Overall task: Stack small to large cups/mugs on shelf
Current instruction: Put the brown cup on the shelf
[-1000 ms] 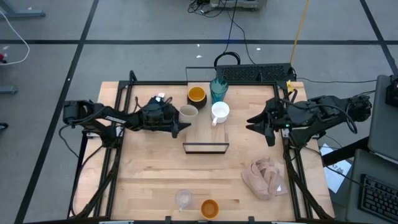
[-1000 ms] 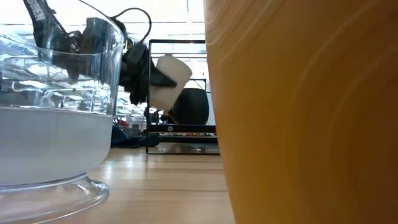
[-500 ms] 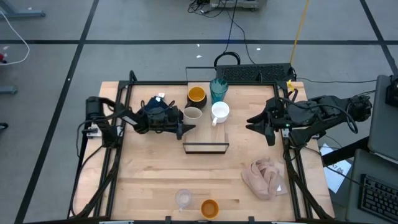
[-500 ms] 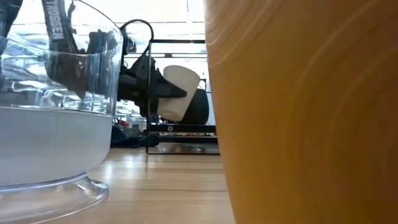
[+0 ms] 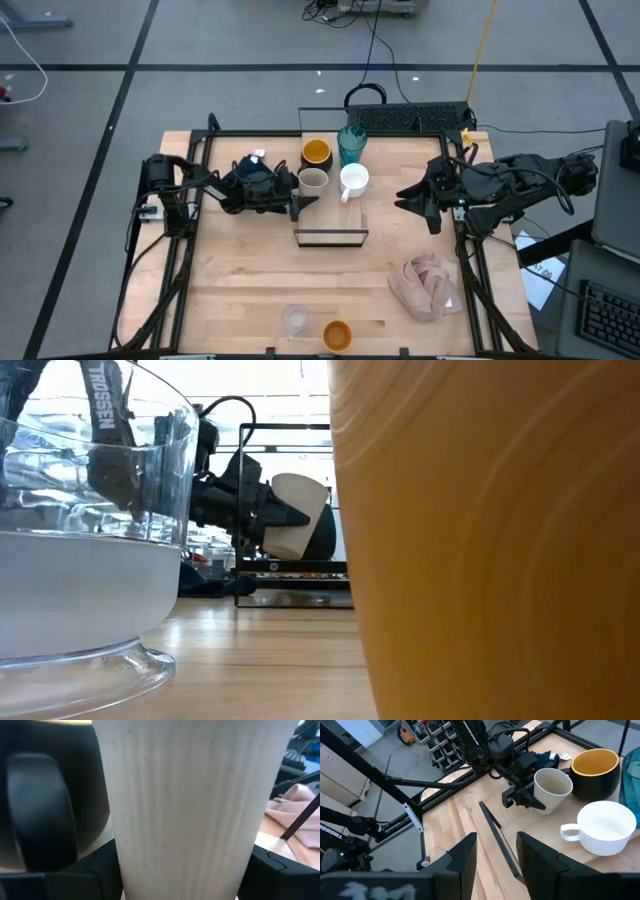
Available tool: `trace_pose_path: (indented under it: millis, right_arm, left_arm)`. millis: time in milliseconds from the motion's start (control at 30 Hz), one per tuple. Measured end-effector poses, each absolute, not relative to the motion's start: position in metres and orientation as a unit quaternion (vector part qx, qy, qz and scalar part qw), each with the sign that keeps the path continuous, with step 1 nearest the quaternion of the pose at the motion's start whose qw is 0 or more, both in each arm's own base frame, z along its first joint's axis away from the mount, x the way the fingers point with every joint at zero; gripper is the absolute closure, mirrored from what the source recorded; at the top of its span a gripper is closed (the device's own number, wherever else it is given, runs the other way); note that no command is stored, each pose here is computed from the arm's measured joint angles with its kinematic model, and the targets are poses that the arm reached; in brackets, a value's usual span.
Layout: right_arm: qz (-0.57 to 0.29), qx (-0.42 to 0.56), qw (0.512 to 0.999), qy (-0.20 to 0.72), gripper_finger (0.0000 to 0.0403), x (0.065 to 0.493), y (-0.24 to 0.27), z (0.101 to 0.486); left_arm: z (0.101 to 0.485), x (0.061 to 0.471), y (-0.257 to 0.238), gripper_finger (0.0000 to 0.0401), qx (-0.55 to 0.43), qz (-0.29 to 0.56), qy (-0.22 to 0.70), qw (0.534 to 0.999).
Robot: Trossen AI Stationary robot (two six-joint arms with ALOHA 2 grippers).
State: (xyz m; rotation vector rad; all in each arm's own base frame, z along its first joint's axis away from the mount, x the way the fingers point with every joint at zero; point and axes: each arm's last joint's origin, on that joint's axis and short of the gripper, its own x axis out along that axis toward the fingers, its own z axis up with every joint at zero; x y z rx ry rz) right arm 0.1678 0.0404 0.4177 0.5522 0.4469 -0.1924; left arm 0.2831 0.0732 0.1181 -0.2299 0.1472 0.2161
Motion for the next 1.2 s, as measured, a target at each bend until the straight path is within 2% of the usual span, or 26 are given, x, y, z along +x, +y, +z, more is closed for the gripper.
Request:
trace_pose_path:
  millis: [167, 533, 1000, 1200]
  right_arm:
    - [-0.103, 0.267, 0.934, 0.216, 0.0275, 0.169, 0.036, 0.418]
    - [-0.102, 0.269, 0.932, 0.219, 0.0275, 0.170, 0.032, 0.418]
    - [-0.101, 0.270, 0.932, 0.219, 0.0275, 0.170, 0.032, 0.418]
    - [-0.100, 0.271, 0.932, 0.219, 0.0275, 0.170, 0.032, 0.418]
  left_arm:
    - [0.116, 0.286, 0.073, 0.0121, -0.124, 0.105, 0.094, 0.982]
    - [0.109, 0.283, 0.074, 0.0049, -0.133, 0.122, 0.122, 0.976]
    - [0.110, 0.284, 0.071, 0.0051, -0.140, 0.117, 0.119, 0.976]
    - [0.111, 0.285, 0.070, 0.0040, -0.141, 0.107, 0.117, 0.977]
